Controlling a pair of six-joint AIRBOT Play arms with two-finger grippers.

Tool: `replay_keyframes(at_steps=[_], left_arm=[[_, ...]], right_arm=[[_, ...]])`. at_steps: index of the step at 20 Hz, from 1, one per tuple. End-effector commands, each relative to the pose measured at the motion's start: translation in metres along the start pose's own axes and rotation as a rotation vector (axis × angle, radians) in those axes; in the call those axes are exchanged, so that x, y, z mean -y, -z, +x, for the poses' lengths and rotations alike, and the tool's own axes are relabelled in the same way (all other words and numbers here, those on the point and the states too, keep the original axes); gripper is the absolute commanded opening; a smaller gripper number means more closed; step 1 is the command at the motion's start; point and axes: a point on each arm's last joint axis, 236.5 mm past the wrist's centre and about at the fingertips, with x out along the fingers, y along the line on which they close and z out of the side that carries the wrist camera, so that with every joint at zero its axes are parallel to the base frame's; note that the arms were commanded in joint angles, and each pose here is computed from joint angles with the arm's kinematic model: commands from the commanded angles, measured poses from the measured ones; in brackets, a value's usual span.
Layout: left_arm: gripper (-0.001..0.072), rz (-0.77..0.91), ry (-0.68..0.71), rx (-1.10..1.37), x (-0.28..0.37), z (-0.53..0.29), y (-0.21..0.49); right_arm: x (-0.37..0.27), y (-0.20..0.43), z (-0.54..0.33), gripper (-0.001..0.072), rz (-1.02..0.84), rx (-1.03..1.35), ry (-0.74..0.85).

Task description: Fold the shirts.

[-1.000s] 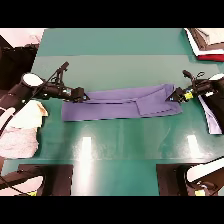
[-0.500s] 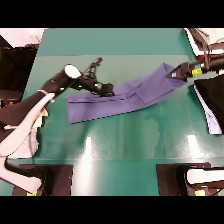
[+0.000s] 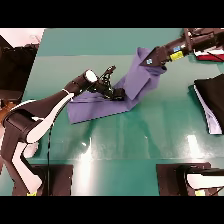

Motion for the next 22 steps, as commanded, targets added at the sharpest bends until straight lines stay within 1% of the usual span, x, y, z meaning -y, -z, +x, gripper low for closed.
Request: replay_keyframes(at_steps=[1,6,9,14,18,22], left_arm=[[0.0022,-0.009,-0.004,-0.010,-0.008,-0.003,-0.001],[0.0022,0.060,-0.022,-0.149,-0.021,-0.047,0.013],[0.0022,0.119,-0.108,-0.065,-0.027,-0.103,-0.008],[0.0023,0.168,-0.263,0.088,-0.037,-0.234,-0.024],[0.0023,0.168,-0.424,0.151,-0.049,-0.324,-0.004],[0.0023,0.165,-0.481,0.246,-0.042,-0.375,0.005]], right_arm=[[-0.022,-0.002,0.012,0.0014,-0.054,-0.022,0.015],[-0.030,-0.008,0.023,0.0014,-0.070,-0.004,0.005],[-0.031,-0.007,0.036,0.0013,-0.071,-0.020,-0.007],[-0.041,0.004,0.089,0.0014,-0.092,-0.093,-0.061],[-0.066,0.010,0.156,0.0015,-0.171,-0.113,-0.109],[-0.097,0.012,0.243,0.0025,-0.264,-0.047,-0.129]])
